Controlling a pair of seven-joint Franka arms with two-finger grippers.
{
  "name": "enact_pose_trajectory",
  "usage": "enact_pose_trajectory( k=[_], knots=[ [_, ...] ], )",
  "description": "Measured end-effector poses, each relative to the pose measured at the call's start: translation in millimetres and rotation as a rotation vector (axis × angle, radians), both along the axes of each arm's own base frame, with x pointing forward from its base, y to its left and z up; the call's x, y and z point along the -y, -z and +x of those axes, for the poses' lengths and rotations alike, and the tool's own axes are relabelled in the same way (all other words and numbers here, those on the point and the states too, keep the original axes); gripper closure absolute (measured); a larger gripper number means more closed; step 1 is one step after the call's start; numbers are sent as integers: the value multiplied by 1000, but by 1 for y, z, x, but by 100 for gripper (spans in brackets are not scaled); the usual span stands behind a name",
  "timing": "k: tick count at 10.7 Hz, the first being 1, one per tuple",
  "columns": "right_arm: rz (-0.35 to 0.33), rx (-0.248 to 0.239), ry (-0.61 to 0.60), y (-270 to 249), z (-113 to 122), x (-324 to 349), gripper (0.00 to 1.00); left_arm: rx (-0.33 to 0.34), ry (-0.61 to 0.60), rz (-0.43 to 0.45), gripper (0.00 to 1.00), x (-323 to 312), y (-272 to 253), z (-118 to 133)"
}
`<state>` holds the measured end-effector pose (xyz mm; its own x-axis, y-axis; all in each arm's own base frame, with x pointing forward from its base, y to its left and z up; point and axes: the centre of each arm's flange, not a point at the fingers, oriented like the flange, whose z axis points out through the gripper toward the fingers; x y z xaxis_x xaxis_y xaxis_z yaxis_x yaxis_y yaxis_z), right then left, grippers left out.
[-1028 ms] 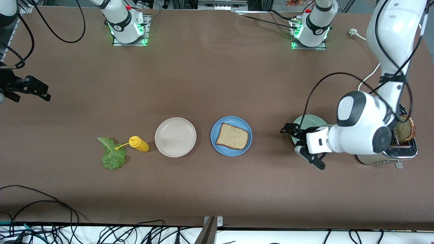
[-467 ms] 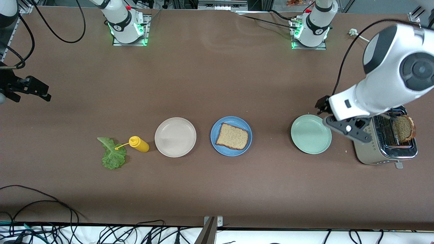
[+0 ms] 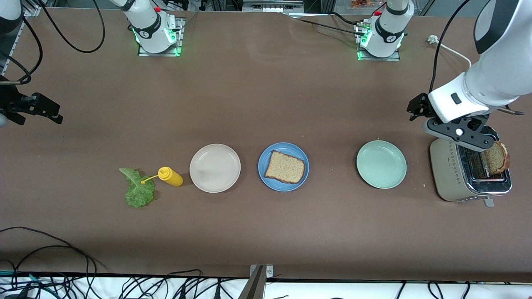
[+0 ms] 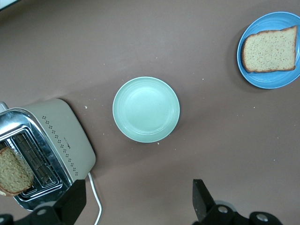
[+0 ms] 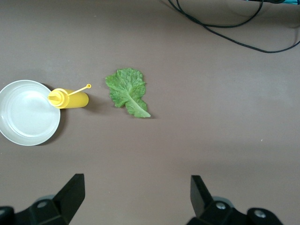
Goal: Make sandwich in blue plate with both arms
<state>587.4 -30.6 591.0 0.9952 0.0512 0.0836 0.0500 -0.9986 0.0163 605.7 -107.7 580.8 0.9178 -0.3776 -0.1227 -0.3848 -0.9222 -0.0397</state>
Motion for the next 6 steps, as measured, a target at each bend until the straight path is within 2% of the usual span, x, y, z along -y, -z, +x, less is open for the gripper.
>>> enact_pose_trajectory(
  k=[3,6],
  knots=[
    [1,-16,4,1,-2,2,0,-20,-9,-23,0,-1,8,0],
    [1,-14,-2,-1,-2,-1,0,-23,-93,-83,0,-23,2,-1]
  ],
)
